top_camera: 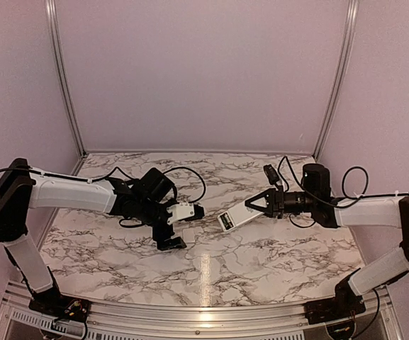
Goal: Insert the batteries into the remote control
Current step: Pick up the battery cover from the center of the board.
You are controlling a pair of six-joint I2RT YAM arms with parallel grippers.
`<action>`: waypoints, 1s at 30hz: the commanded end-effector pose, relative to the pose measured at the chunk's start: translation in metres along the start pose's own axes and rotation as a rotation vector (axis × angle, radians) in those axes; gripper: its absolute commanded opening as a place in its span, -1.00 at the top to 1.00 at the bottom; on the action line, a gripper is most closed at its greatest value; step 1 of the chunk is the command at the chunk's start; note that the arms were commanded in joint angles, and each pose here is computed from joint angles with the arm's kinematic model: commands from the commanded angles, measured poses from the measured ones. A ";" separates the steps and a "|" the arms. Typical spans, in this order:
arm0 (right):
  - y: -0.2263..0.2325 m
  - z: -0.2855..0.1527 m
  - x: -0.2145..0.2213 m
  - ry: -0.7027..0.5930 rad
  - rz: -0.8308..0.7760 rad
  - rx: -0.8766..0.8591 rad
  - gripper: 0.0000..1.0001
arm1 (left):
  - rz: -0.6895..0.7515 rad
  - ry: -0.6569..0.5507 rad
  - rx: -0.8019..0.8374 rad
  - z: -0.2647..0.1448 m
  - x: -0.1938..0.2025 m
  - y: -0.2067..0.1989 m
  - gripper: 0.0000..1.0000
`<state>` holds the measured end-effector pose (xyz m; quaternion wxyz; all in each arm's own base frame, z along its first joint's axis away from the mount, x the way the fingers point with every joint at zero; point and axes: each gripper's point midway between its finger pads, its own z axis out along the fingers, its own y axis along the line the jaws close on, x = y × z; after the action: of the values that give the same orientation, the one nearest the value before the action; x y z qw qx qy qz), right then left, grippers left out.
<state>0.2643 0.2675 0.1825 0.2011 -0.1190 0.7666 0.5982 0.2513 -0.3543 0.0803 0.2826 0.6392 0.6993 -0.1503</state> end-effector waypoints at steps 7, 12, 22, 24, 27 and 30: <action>0.000 -0.011 -0.007 -0.031 -0.018 -0.026 1.00 | 0.054 0.059 0.114 0.033 0.010 0.015 -0.97; -0.001 -0.015 -0.009 -0.037 -0.018 -0.025 1.00 | 0.049 0.068 0.116 0.044 0.014 0.021 -0.95; -0.005 -0.017 -0.009 -0.034 -0.014 -0.020 1.00 | 0.039 0.102 0.187 0.065 0.025 0.018 -0.73; -0.006 -0.017 -0.010 -0.036 -0.013 -0.018 1.00 | 0.035 0.110 0.193 0.067 0.028 0.017 -0.71; -0.007 -0.017 -0.010 -0.035 -0.013 -0.019 1.00 | 0.028 0.115 0.200 0.067 0.031 0.015 -0.64; -0.007 -0.017 -0.011 -0.037 -0.015 -0.017 1.00 | 0.013 0.127 0.212 0.069 0.033 0.013 -0.49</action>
<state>0.2710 0.2500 0.1782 0.2052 -0.1031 0.7649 0.6018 0.2819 -0.3700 0.0187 0.1983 0.6808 0.6836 -0.1731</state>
